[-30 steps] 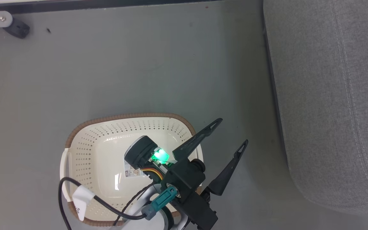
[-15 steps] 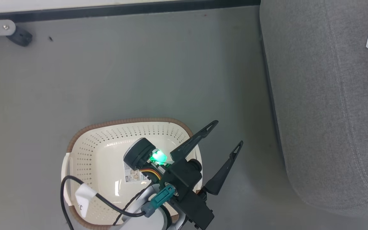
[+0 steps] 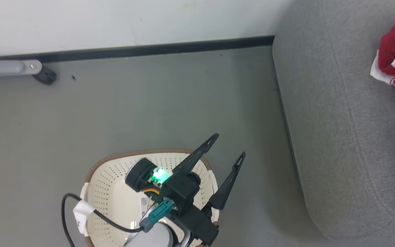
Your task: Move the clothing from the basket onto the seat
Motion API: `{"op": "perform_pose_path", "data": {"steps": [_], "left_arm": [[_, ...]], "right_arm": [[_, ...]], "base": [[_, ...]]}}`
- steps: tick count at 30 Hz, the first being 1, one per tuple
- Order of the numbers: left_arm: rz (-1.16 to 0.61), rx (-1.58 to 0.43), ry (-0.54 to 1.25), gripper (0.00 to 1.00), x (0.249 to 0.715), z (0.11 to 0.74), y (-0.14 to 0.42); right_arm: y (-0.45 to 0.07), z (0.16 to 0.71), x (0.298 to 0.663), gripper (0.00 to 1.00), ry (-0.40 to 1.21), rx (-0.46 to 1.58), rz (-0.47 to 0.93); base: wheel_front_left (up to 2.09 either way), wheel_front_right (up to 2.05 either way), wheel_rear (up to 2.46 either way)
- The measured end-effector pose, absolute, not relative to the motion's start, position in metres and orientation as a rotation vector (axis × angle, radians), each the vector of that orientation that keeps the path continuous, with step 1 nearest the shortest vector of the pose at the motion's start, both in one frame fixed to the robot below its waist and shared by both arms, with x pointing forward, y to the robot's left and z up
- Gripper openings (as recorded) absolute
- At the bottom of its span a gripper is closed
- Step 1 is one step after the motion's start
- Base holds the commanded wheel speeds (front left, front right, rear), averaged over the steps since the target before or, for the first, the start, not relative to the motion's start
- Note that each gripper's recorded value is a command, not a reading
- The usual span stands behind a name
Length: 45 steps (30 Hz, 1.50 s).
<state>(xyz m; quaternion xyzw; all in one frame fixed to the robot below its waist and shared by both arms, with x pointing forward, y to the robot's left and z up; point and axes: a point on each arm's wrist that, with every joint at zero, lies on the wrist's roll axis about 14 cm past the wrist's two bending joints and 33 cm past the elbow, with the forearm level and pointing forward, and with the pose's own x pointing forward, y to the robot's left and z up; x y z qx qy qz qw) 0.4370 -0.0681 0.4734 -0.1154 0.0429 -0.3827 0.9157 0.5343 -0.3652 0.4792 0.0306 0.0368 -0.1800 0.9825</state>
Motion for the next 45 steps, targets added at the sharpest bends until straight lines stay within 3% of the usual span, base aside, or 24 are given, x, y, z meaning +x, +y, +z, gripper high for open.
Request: {"op": "perform_pose_path", "data": {"steps": [25, 45], "left_arm": [[-0.383, -0.198, 0.032, 1.00, 0.416, 0.498, 0.038], [-0.102, -0.207, 0.100, 1.00, 0.388, 0.467, 0.122]], "right_arm": [[-0.198, 0.491, 0.462, 1.00, 0.011, 0.058, 0.062], [-0.167, 0.479, 0.402, 1.00, 0.023, 0.084, 0.123]], "base": [[0.00, 0.00, 0.00], [0.00, 0.00, 0.00]]}}
